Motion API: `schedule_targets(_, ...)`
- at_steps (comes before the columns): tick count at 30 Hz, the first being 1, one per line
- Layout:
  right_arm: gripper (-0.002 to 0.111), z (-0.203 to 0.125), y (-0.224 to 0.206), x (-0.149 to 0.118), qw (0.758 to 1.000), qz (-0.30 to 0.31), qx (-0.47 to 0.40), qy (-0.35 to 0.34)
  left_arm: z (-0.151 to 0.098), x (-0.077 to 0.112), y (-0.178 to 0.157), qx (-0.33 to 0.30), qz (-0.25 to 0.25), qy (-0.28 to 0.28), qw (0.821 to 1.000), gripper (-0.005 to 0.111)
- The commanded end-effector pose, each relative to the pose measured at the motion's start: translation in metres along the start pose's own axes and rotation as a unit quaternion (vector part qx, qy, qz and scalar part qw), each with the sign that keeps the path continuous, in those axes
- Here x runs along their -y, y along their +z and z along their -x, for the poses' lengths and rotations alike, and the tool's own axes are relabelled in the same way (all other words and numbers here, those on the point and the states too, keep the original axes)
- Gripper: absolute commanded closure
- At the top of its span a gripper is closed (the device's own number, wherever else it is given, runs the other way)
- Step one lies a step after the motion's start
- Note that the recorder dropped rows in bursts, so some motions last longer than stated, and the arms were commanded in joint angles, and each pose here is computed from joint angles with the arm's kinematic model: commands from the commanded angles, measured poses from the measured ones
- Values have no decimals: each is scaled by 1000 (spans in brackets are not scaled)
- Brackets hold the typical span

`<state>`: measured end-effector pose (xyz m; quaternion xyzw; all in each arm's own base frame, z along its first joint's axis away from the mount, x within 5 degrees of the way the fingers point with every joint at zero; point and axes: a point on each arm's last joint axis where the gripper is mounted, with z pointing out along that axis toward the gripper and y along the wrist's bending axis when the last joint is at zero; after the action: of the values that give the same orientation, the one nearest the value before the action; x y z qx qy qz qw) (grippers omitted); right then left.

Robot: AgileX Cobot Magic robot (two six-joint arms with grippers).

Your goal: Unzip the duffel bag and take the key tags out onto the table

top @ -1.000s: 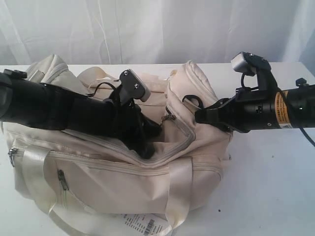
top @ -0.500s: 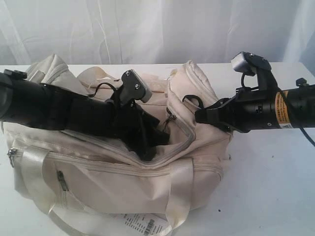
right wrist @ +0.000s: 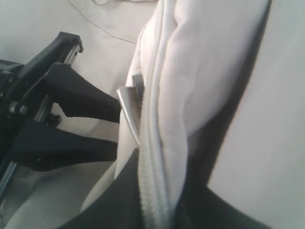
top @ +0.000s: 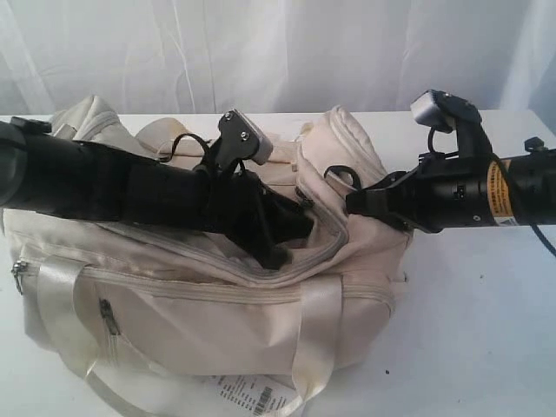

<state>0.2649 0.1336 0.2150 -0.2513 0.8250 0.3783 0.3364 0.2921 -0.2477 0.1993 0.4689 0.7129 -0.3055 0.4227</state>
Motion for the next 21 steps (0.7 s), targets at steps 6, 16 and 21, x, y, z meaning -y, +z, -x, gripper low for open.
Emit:
schedule_targets(6, 108, 2, -2, -4, 1000, 13, 8, 2, 0, -5, 0, -12, 31, 72, 997, 75)
schedule_targets(16, 108, 2, -2, -4, 1000, 12, 10, 3, 0, -5, 0, -11, 31, 61, 998, 53)
schedule_targets(21, 108, 2, -2, -4, 1000, 10, 10, 3, 0, -6, 0, -13, 33, 55, 998, 53)
